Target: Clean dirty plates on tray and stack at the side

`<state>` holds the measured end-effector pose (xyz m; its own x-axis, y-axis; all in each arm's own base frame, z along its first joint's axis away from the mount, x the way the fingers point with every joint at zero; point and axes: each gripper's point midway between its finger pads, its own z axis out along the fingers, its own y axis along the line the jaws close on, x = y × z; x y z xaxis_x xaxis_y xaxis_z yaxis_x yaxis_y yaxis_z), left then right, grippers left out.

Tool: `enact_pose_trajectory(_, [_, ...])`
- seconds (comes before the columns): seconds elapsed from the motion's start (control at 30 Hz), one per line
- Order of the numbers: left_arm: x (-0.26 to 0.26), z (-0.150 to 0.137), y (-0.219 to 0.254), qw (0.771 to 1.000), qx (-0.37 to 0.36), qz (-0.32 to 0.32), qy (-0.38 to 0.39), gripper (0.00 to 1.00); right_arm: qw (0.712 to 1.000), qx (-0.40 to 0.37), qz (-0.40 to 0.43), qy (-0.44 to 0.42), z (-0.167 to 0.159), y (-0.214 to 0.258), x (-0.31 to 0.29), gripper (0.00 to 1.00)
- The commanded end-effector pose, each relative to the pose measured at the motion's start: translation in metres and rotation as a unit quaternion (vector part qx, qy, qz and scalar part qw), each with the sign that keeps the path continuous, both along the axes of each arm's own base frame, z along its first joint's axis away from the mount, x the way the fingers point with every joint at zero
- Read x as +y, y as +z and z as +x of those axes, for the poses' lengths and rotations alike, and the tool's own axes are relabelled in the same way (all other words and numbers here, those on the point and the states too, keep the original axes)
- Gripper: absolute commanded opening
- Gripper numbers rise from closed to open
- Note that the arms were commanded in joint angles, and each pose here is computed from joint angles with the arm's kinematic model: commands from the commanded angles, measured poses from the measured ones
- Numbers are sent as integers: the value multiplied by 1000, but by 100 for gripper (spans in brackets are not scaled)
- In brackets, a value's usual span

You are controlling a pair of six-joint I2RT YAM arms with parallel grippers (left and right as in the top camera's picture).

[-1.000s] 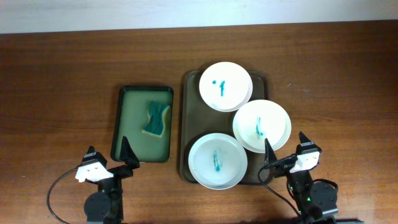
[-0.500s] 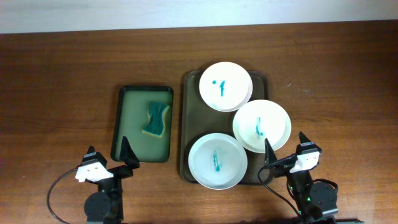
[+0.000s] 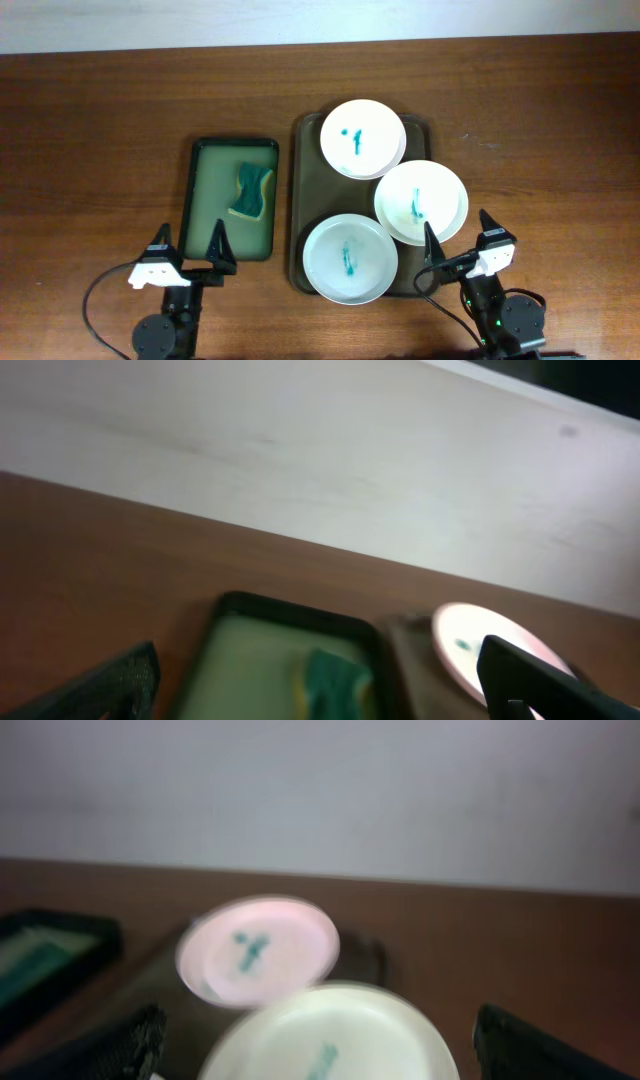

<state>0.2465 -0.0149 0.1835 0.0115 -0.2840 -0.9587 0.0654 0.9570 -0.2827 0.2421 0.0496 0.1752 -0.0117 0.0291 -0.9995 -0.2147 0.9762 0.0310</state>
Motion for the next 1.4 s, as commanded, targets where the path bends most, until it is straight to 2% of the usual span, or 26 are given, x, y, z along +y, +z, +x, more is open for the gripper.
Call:
enact_pose_trajectory(0.0, [-34, -7, 13, 995, -24, 10, -99, 99, 998, -38, 10, 57, -7, 22, 18, 98])
enact_pose_trajectory(0.13, [-33, -15, 63, 993, -64, 11, -97, 100, 996, -71, 13, 56, -19, 76, 16, 98])
enact_pose_trajectory(0.23, [-33, -10, 91, 994, -47, 11, -98, 99, 997, -47, 5, 54, -26, 110, 14, 98])
enact_pose_trajectory(0.33, [-35, 8, 108, 995, 30, 9, -99, 99, 998, 12, -1, 54, -24, 132, 14, 98])
enact_pose_trajectory(0.47, [-42, 31, 122, 983, 136, 32, -120, 99, 990, 127, -8, 53, -21, 145, 15, 98])
enact_pose_trajectory(0.6, [-43, 50, 105, 952, 279, 26, -122, 99, 971, 224, -12, 82, -13, 143, 27, 98])
enact_pose_trajectory(0.67, [-46, 57, 90, 938, 321, 21, -129, 99, 962, 243, -2, 127, -11, 139, 43, 98])
enact_pose_trajectory(0.73, [-60, 60, 76, 922, 348, 3, -170, 99, 951, 269, 5, 154, -9, 129, 53, 99])
enact_pose_trajectory(0.8, [-61, 62, 62, 912, 373, 1, -171, 99, 941, 302, 12, 152, -3, 115, 54, 98])
enact_pose_trajectory(0.83, [-54, 67, 52, 909, 388, 7, -150, 95, 931, 339, 30, 133, 2, 101, 52, 98])
enact_pose_trajectory(0.9, [-47, 73, 24, 892, 434, 13, -128, 78, 906, 405, 40, 118, 7, 72, 52, 98])
enact_pose_trajectory(0.97, [-53, 81, -16, 860, 493, 17, -131, 73, 879, 461, 39, 114, 15, 44, 54, 99])
enact_pose_trajectory(1.07, [-61, 91, -86, 810, 571, 55, -119, 71, 859, 494, 47, 127, 21, 27, 62, 83])
enact_pose_trajectory(1.1, [-67, 93, -107, 795, 590, 65, -126, 68, 857, 497, 47, 127, 22, 25, 62, 82])
enact_pose_trajectory(1.17, [-73, 98, -138, 778, 607, 95, -126, 63, 857, 497, 47, 127, 22, 25, 62, 82])
enact_pose_trajectory(1.27, [-57, 117, -167, 779, 606, 141, -73, 49, 857, 497, 47, 127, 21, 25, 62, 81])
enact_pose_trajectory(1.3, [-59, 123, -174, 783, 601, 141, -73, 37, 857, 497, 47, 127, 21, 25, 62, 82])
enact_pose_trajectory(1.33, [-61, 130, -185, 786, 598, 140, -73, 8, 857, 497, 47, 127, 21, 25, 62, 82])
enact_pose_trajectory(1.37, [-61, 128, -193, 782, 606, 130, -65, 0, 857, 497, 47, 127, 21, 25, 62, 82])
